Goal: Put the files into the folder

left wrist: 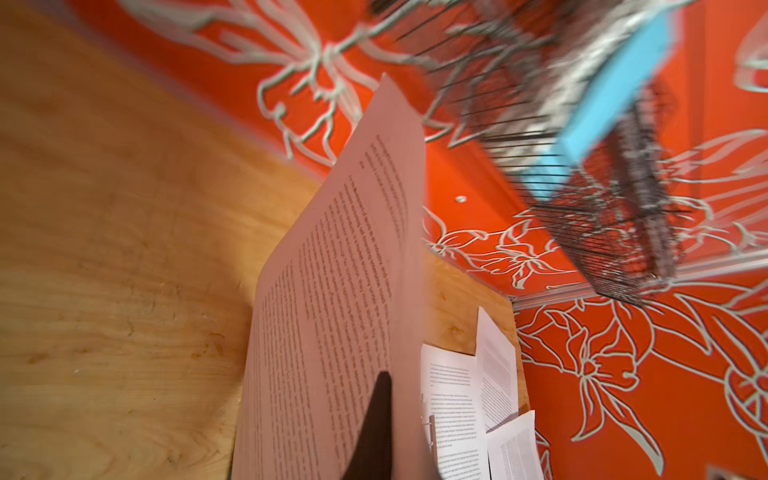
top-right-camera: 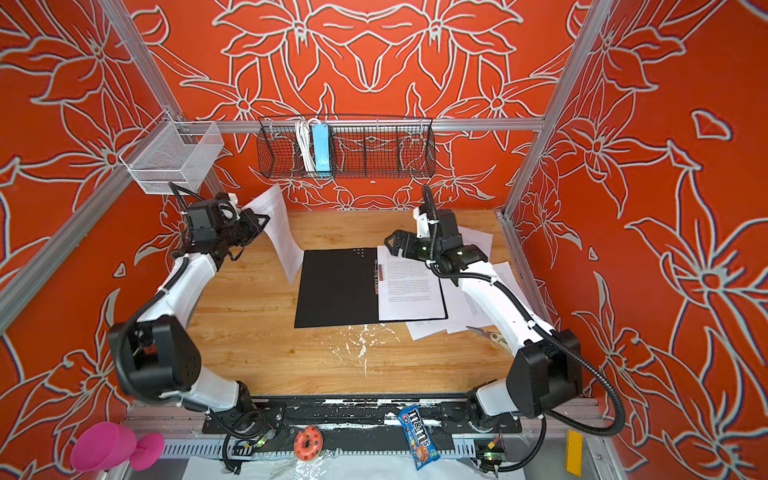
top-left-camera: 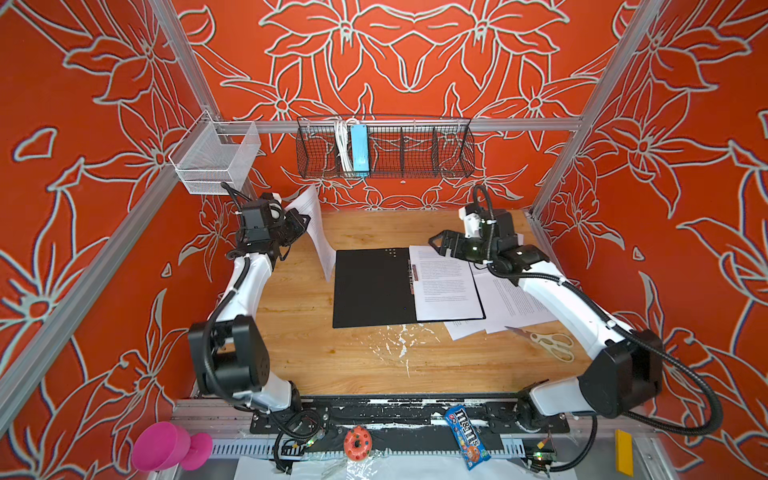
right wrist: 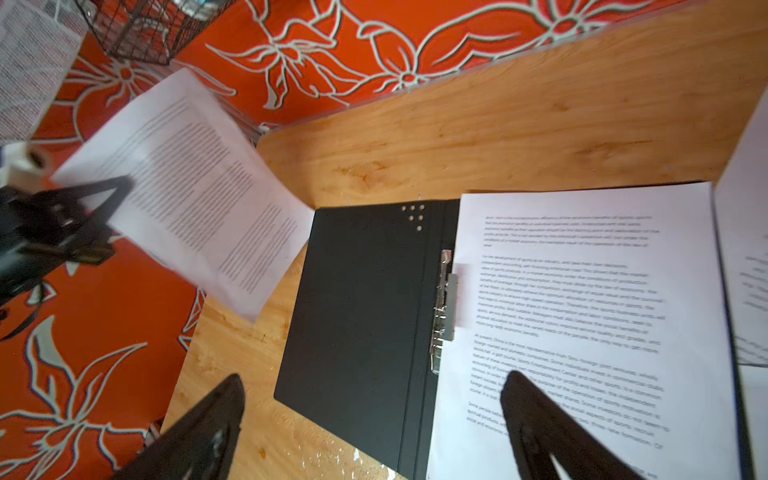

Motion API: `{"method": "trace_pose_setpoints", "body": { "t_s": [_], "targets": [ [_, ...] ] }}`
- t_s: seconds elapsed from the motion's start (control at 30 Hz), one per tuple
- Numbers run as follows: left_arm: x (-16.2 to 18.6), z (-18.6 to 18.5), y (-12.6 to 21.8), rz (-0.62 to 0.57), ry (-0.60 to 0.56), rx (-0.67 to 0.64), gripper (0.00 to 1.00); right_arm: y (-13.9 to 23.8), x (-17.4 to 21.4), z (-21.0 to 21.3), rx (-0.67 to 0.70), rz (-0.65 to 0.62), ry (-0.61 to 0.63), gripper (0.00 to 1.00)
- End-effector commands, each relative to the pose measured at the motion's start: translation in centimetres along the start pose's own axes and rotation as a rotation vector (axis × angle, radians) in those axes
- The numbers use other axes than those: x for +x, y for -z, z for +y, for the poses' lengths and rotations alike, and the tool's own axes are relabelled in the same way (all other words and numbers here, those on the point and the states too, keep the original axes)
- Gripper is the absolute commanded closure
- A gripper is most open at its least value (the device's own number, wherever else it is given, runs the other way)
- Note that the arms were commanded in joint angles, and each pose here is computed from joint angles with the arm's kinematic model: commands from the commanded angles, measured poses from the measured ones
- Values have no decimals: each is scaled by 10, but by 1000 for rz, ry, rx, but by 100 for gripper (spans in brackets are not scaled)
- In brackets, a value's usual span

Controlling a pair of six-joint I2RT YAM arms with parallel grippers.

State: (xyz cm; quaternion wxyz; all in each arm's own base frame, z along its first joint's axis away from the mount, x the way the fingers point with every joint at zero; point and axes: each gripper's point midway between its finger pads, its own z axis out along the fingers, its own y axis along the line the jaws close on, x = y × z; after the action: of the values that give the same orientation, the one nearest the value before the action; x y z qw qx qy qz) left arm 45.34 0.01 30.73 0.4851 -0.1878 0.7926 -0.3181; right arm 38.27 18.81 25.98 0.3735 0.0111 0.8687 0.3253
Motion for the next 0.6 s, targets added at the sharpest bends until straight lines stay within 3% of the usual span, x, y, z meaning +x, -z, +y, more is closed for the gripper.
{"method": "trace_pose_setpoints", "body": {
  "t_s": [0.0, 0.2, 0.3, 0.57],
  "targets": [
    [14, -66, 33, -2, -159, 66, 100, 21, -6, 7, -43, -85, 10, 2],
    [102, -180, 55, 211, -398, 229, 100, 23, 2, -6, -77, -47, 13, 3],
    [153, -225, 61, 317, -435, 341, 100, 20, 9, -13, -105, -20, 12, 5],
    [270, -333, 98, 582, -550, 621, 100, 24, 23, -75, -89, -17, -199, 8]
  ]
}}
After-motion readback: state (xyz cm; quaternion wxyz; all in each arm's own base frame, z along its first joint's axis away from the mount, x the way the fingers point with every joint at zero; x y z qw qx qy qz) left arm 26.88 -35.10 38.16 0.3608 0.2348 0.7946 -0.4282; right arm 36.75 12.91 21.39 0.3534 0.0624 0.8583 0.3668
